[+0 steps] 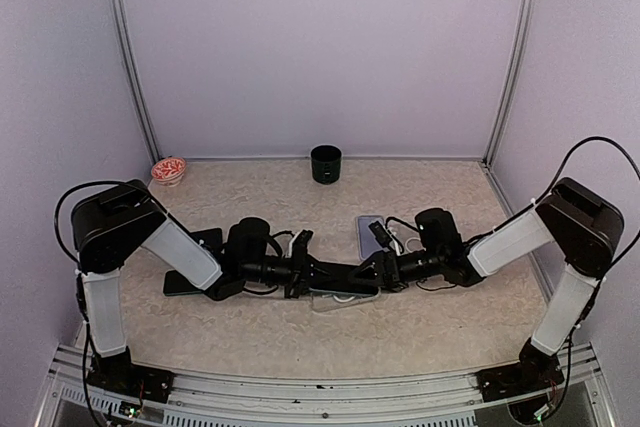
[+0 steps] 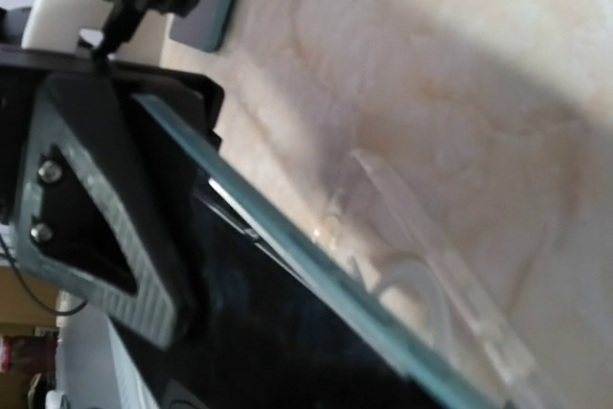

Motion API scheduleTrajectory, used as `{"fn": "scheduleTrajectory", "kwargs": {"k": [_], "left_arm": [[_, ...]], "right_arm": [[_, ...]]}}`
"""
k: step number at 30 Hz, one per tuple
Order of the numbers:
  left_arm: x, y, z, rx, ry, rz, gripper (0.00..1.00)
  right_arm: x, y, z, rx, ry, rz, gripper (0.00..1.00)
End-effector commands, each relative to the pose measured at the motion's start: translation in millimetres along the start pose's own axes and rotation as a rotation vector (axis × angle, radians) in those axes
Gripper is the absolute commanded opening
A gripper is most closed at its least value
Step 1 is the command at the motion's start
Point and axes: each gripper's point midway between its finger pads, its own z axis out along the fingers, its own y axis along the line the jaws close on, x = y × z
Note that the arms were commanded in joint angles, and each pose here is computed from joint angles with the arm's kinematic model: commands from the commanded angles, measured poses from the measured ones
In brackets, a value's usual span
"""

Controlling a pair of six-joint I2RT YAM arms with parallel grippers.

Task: Put the phone into the phone case
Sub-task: Install the phone on the phone case.

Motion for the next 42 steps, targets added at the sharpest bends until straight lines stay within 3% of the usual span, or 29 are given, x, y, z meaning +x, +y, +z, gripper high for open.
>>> {"fn": "scheduleTrajectory", "kwargs": {"k": [1,9,17,19,28,35,42], "left_arm": [[0,-30,4,0.104,0.018,0.066,0.0],[-1,-30,6,0.103,0.018,0.068,0.0],[-5,-22,5,0.044,-0.014,0.09,0.0],[-8,-16,4,0.013,-0.034,0.087,0.0],[-24,-17,-4,-0.067,-0.135,0.091,0.0],[-37,-20,-10,-0.151,-0.213,0.11,0.0],[-36,-34,-8,-0.111,-0.218,0.14,0.0]], "right_arm": [[-9,16,6,-0.09,-0.015,-0.032,0.86],[-8,25,9,-0.157,-0.001,-0.003,0.61],[-4,24,9,-0.141,0.013,0.007,0.53],[-5,24,9,-0.137,0.011,0.014,0.55],[-13,30,6,-0.111,-0.035,0.04,0.8],[-12,33,10,-0.074,-0.031,0.038,0.83],[-7,39,20,-0.086,-0.011,0.036,0.83]]}}
